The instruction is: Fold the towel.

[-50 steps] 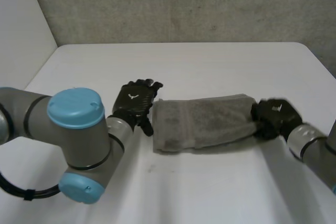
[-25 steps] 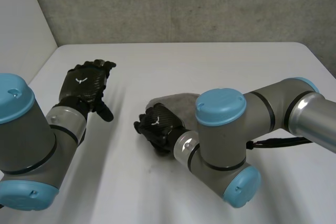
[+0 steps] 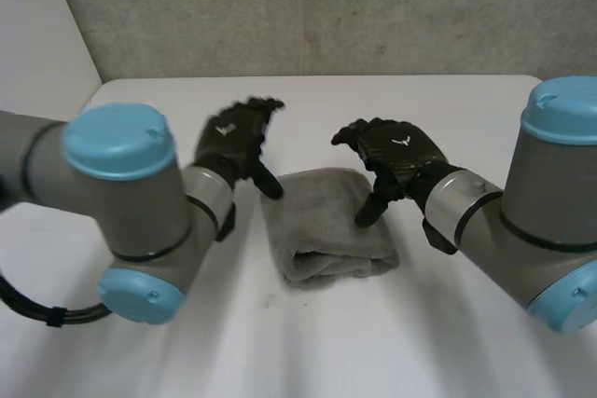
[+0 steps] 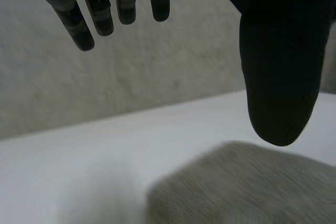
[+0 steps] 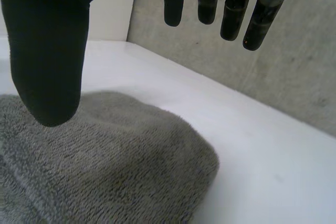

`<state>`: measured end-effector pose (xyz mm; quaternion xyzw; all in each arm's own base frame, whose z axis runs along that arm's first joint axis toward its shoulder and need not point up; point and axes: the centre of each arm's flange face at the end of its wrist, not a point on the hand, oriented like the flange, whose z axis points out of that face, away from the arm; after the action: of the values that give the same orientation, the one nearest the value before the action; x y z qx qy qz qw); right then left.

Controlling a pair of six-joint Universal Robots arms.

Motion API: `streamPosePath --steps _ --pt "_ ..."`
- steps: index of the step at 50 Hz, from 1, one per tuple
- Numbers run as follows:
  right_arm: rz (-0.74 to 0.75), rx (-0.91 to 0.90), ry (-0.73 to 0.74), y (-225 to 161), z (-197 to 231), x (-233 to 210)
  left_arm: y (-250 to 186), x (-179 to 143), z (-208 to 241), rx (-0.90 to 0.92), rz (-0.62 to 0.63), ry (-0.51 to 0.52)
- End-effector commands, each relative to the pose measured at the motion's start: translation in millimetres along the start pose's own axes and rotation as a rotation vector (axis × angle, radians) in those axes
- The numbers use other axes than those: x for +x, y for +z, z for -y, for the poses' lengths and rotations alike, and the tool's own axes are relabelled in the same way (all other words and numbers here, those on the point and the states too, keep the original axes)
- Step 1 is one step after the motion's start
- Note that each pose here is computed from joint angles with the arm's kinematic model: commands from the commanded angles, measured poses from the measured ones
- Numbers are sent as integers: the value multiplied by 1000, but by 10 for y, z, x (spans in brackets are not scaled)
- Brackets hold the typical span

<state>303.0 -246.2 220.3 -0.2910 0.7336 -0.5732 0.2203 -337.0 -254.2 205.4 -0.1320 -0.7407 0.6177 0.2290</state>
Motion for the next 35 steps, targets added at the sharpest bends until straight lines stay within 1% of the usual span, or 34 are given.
streamPosePath --steps 1,4,5,6,8,9,11,12,13,14,15,16,17,21,22,23,25,26,28,29,30,31,32,33,34,35 --pt "109 -110 67 246 -366 108 -24 116 -539 -176 -17 -14" --pt "94 -146 55 357 -528 170 -15 95 -641 -203 -10 -9" --pt "86 -166 37 406 -618 198 -9 83 -720 -221 -5 -1" --pt "86 -167 37 407 -619 198 -1 59 -803 -240 8 6" --pt "65 -199 -21 498 -774 271 1 46 -871 -255 16 11" --pt "65 -199 -21 498 -774 272 6 30 -929 -267 25 18" --pt "24 -221 -93 540 -854 351 18 20 -964 -272 24 29" --pt "23 -221 -93 540 -855 352 25 17 -989 -276 21 49" --pt "5 -229 -130 545 -871 379 25 17 -989 -276 21 49" --pt "-4 -231 -166 546 -873 391 27 16 -1001 -278 16 71" --pt "-4 -231 -166 546 -873 391 24 25 -997 -277 9 97" --pt "-16 -232 -194 543 -863 406 24 25 -996 -277 9 97" --pt "-23 -224 -216 537 -828 408 20 27 -982 -274 5 123" --pt "-49 -201 -230 497 -714 415 11 51 -899 -253 -1 155" --pt "-70 -172 -239 452 -592 424 -1 82 -792 -226 -7 160" --pt "-71 -172 -239 452 -591 424 -1 82 -791 -226 -7 160" --pt "-117 -92 -257 350 -308 432 -37 124 -488 -156 -12 153" --pt "-118 -92 -257 349 -307 432 -37 124 -486 -156 -12 153" --pt "-163 -10 -240 223 -49 444 -92 142 -196 -94 -13 144" --pt "-164 -9 -240 222 -47 444 -92 142 -195 -93 -13 144" --pt "-183 25 -225 158 69 450 -151 149 -23 -65 -13 139" --pt "-205 54 -208 92 173 463 -217 131 161 -39 -4 134" --pt "-205 54 -208 91 174 463 -218 131 163 -39 -4 134" --pt "-228 89 -191 19 294 471 -282 86 348 -14 13 129" --pt "-248 122 -181 -57 410 472 -282 85 350 -14 13 129" --pt "-279 165 -174 -163 558 473 -355 6 543 13 44 123"
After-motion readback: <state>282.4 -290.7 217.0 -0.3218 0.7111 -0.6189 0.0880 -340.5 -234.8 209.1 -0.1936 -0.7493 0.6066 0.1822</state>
